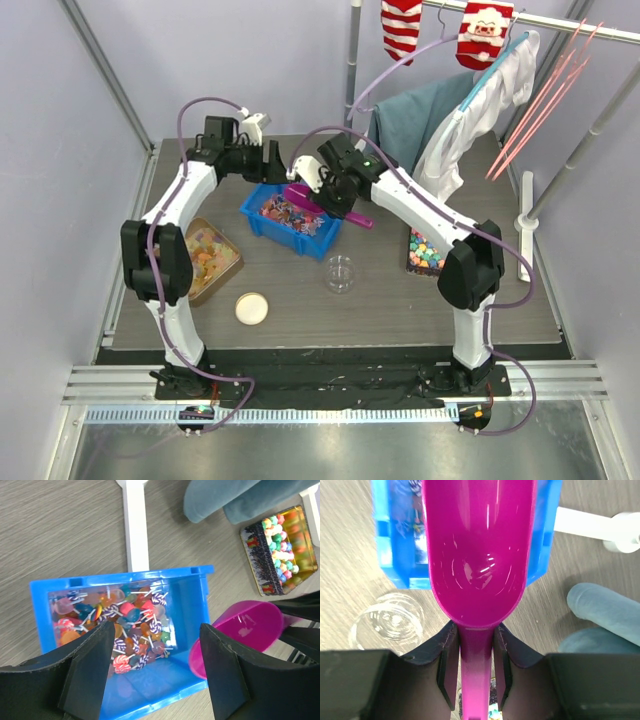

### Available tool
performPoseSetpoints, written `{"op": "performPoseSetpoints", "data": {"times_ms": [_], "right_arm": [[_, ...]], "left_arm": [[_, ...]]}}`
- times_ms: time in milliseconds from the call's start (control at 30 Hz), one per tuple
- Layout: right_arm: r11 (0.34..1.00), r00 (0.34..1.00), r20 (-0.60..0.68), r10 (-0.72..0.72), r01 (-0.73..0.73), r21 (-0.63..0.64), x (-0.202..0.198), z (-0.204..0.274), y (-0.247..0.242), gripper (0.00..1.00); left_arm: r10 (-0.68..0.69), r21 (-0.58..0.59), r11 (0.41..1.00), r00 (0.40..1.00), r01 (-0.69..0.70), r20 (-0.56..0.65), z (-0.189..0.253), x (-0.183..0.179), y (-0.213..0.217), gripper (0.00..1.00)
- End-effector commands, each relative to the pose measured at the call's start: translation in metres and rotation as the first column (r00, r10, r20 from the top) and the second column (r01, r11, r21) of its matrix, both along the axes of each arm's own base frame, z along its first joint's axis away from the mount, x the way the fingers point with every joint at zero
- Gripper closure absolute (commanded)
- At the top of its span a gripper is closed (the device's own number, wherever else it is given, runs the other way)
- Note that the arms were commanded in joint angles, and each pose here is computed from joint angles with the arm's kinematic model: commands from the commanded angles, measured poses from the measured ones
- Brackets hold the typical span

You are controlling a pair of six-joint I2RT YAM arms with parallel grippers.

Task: Pack the candies
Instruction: Adjust the spatula.

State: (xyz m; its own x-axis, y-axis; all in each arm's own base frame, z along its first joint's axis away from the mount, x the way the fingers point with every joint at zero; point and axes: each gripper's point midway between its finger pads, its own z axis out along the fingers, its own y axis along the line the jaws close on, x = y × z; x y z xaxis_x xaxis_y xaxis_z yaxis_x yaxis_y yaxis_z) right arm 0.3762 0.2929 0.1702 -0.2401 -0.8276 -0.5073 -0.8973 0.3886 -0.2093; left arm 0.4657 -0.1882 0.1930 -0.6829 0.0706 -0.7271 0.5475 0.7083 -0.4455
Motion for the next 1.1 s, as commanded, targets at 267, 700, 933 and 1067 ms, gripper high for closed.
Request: {"op": "performPoseSetpoints", "data": {"times_ms": [267,700,933,1067], "right_arm": [[0.987,0.989,0.147,-0.017,-0.007,0.161,0.011,0.071,0.021,0.99],[0.991,0.981,0.189,-0.051,0.026,0.134,0.02,0.066,0.011,0.99],[0.984,0.984,0.173,-0.035,0.004,0.177,0.015,0.078,0.018,0.99],[0.982,0.983,0.18,-0.042,0.007,0.19,0.014,0.086,0.018,0.99]], "left_arm": [[-0.162,-0.157,0.975,0.986,0.155,-0.034,0.009,-0.024,-0.034,0.37],[-0.29,-0.3,0.917,0.956,0.264,-0.044,0.03,-0.044,-0.041,0.38],[-0.324,-0.342,0.898,0.942,0.278,-0.086,0.021,-0.047,-0.045,0.63],[-0.332,-0.353,0.893,0.938,0.28,-0.095,0.02,-0.044,-0.048,0.7]]}}
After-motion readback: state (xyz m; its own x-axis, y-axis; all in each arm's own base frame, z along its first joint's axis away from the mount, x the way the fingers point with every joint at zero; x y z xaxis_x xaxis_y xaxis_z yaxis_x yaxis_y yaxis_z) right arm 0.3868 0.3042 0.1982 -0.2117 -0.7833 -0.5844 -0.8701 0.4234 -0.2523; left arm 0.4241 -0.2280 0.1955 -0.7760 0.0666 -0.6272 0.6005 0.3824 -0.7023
